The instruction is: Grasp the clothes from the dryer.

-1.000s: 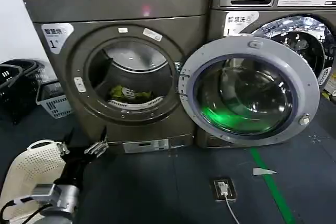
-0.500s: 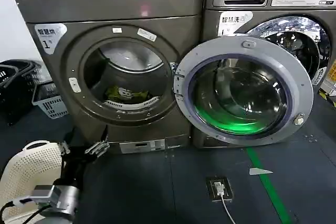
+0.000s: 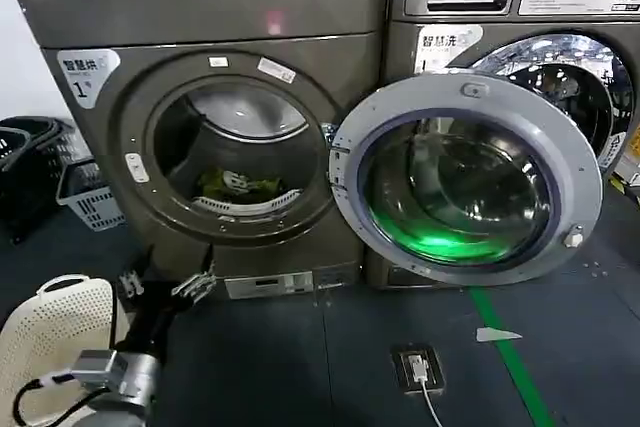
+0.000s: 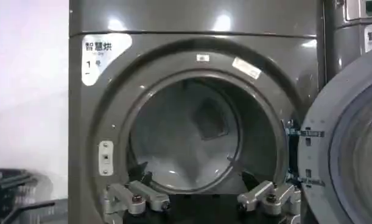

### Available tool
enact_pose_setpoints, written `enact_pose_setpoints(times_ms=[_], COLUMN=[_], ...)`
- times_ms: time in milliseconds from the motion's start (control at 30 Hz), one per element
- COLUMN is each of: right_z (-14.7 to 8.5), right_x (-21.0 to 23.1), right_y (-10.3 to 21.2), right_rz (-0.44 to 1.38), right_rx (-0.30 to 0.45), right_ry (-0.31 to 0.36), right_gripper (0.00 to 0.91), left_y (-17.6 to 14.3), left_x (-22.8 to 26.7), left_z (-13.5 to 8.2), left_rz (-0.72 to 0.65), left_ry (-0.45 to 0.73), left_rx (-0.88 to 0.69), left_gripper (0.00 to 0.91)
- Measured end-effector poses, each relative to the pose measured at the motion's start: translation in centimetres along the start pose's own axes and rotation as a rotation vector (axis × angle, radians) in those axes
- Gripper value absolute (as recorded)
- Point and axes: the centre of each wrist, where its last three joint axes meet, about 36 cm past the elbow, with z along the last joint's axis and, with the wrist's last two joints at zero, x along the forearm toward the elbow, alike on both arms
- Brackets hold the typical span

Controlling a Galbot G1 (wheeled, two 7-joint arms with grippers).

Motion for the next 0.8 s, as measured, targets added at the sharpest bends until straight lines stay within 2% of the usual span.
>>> enact_pose_setpoints(times_ms=[800], right_z=[-0.58], right_x=[0.14], right_y=[-0.01], right_rz=[0.011], right_rx=[-0.005], right_ry=[-0.001], right_gripper=[0.907], left_y=[0.00], left_x=[0.49], left_z=[-0.42], left_rz=[0.005], left_ry=[-0.009], left_rx=[-0.005], left_gripper=[0.907])
